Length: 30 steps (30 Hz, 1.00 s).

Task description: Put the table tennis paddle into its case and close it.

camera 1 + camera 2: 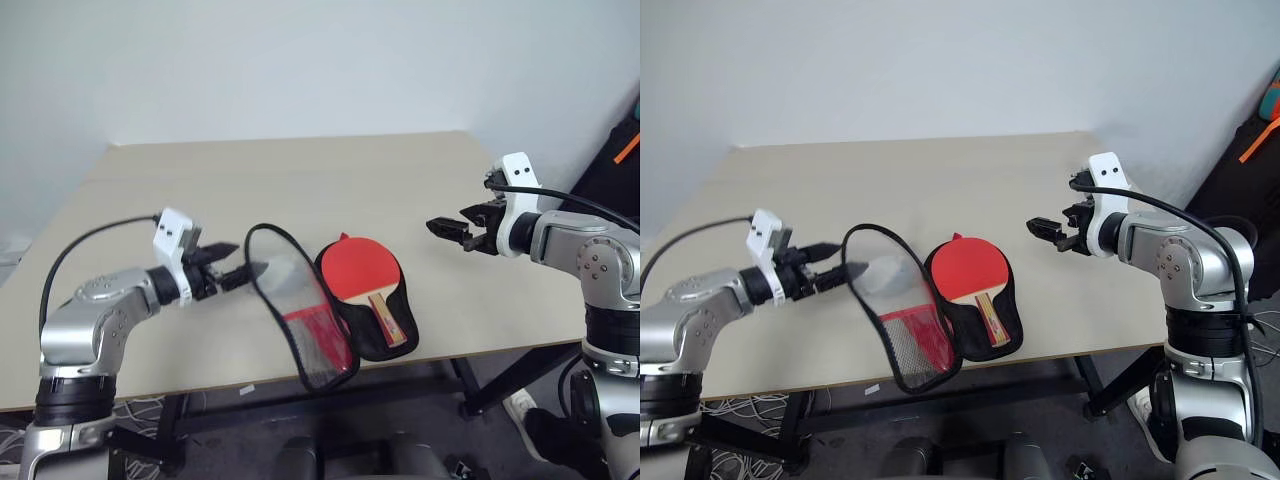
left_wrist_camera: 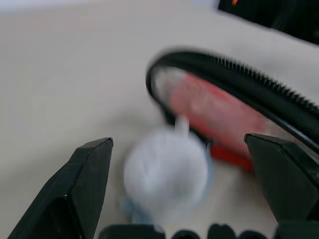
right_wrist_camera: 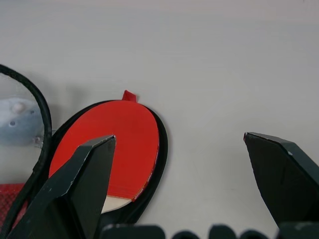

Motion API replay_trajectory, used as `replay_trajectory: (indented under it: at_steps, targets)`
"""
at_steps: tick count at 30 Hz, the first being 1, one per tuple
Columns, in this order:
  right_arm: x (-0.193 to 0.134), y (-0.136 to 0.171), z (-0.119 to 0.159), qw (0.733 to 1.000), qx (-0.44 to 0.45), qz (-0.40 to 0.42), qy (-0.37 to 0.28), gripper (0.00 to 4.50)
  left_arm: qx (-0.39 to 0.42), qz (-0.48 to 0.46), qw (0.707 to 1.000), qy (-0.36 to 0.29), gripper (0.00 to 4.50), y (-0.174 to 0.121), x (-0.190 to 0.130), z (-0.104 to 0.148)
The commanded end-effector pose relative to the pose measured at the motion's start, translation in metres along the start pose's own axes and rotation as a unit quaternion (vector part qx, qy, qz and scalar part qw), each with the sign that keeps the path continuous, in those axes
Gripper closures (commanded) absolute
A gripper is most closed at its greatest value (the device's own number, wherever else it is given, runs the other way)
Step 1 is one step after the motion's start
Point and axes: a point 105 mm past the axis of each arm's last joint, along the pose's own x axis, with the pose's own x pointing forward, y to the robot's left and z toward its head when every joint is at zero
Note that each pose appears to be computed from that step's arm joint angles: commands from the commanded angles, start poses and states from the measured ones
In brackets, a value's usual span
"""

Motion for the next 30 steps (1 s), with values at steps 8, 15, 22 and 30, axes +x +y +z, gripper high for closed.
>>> replay_trajectory:
  at_steps: [8,15,22,30]
  targets:
    - [-0.008,-0.020,0.031,0.997,0.002,-0.053,-0.056,0.04,0.008,-0.037,0.997,-0.067,0.00,-0.036,0.074,0.035]
    - [-0.011,-0.029,0.032,0.995,0.019,-0.076,-0.066,0.04,-0.013,-0.047,0.997,-0.067,0.00,-0.054,0.092,0.025]
    - [-0.008,-0.025,0.029,0.995,0.026,-0.073,-0.066,0.04,-0.048,-0.055,0.996,-0.045,0.00,-0.072,0.087,0.007]
    - [-0.007,-0.024,0.026,0.995,0.026,-0.072,-0.060,0.04,-0.112,-0.141,0.983,0.042,0.00,-0.110,0.048,-0.030]
